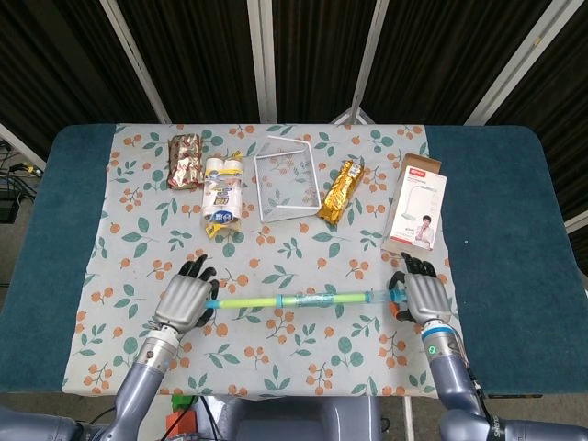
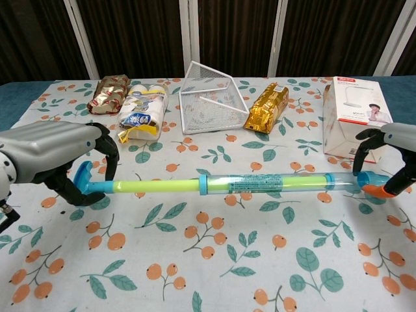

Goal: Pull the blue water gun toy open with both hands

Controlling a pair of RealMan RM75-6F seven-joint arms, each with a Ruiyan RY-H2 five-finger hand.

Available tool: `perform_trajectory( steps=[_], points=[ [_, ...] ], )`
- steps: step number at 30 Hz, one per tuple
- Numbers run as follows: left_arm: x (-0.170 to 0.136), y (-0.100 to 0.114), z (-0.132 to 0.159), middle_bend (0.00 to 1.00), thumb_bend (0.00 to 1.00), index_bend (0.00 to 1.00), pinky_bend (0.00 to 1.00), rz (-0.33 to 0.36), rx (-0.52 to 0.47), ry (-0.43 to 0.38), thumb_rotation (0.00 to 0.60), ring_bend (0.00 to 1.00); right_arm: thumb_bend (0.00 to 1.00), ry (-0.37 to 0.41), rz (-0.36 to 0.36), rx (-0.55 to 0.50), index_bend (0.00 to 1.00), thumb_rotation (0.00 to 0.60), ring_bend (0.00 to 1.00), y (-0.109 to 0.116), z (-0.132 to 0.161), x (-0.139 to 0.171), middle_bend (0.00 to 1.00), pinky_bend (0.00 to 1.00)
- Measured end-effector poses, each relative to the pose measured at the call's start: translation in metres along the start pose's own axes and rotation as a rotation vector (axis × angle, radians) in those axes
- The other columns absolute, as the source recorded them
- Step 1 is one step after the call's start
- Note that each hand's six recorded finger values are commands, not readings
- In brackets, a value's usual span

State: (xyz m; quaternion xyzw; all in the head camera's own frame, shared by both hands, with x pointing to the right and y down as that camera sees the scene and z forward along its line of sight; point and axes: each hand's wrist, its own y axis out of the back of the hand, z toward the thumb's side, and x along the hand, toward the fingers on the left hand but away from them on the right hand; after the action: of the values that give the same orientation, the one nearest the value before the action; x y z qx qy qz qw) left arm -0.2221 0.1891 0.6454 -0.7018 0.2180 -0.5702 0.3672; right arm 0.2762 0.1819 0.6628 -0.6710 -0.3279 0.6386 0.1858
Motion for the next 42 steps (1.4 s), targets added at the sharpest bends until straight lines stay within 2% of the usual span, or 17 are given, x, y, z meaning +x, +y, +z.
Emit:
perform_trajectory(
  steps=[19,42],
  points=[
    [-0.01,0.0,-0.048,0.23,0.5,0.67,0.15,-0.014,0.022,0.057,0.6,0.05,0.41,-0.038,-0.019,0.015,0.68,0.6,0.0,0.009,-0.018,-0.003,0.03,0.0],
    [-0.017,0.01,-0.082,0.23,0.5,0.67,0.15,-0.015,0.051,0.078,0.6,0.05,0.41,-0.106,-0.041,0.01,0.68,0.6,0.0,0.029,-0.041,-0.009,0.03,0.0]
  ],
)
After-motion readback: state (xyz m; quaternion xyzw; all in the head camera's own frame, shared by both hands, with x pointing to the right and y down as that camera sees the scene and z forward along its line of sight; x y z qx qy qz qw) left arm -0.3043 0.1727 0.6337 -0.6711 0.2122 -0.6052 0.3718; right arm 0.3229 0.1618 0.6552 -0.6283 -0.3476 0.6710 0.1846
